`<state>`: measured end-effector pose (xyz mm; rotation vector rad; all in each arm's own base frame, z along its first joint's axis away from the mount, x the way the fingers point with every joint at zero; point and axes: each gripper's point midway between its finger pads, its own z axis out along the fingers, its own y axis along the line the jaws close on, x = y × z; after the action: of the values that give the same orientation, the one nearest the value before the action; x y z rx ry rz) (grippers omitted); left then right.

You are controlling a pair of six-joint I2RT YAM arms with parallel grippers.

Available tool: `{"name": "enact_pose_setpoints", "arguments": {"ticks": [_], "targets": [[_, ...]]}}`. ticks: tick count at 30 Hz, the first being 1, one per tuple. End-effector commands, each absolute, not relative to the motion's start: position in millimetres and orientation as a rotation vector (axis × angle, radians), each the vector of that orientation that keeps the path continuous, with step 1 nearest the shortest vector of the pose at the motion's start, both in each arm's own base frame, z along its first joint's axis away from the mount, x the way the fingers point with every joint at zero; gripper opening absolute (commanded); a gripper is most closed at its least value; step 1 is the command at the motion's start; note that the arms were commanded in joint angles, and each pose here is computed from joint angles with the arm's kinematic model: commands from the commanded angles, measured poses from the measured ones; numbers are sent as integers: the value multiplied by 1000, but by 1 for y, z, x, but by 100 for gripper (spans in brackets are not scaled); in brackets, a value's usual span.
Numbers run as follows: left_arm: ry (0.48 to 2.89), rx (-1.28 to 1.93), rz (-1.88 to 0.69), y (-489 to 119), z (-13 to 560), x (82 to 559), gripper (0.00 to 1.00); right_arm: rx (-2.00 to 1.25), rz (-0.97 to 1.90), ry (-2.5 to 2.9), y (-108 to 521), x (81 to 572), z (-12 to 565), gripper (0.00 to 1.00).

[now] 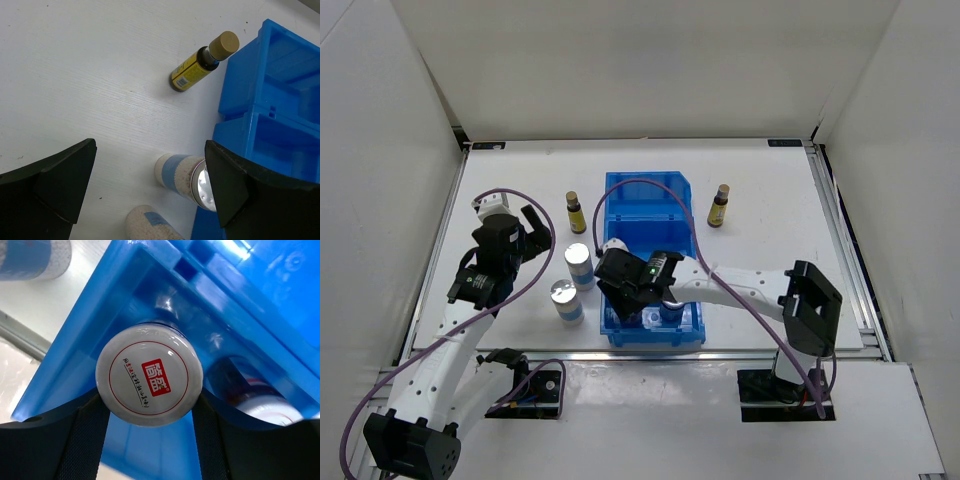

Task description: Organize the condiment bottles

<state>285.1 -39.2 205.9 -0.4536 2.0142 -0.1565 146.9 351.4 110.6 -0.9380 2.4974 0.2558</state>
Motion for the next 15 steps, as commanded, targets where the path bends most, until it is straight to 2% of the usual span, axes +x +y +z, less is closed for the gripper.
{"name": "enact_pose_setpoints", "arguments": {"ticks": [1, 4, 8, 11, 12, 15], "targets": [[1981, -452, -156, -38, 221, 286, 100, -840, 348, 2465, 370, 157, 114, 0], [1981, -452, -156, -38, 221, 286, 100, -814, 332, 2499, 366, 154, 102, 5], [1981, -452, -156, -38, 221, 286, 100, -757, 317, 2520, 360, 157, 101, 20], [1981, -452, -156, -38, 221, 286, 100, -768, 288, 2539, 353, 154, 99, 53], [1981, -452, -156, -38, 221, 286, 100, -779, 264, 2538, 350, 155, 102, 78], [1985, -447, -165, -40, 221, 286, 100, -817, 242, 2510, 352, 156, 127, 91]]}}
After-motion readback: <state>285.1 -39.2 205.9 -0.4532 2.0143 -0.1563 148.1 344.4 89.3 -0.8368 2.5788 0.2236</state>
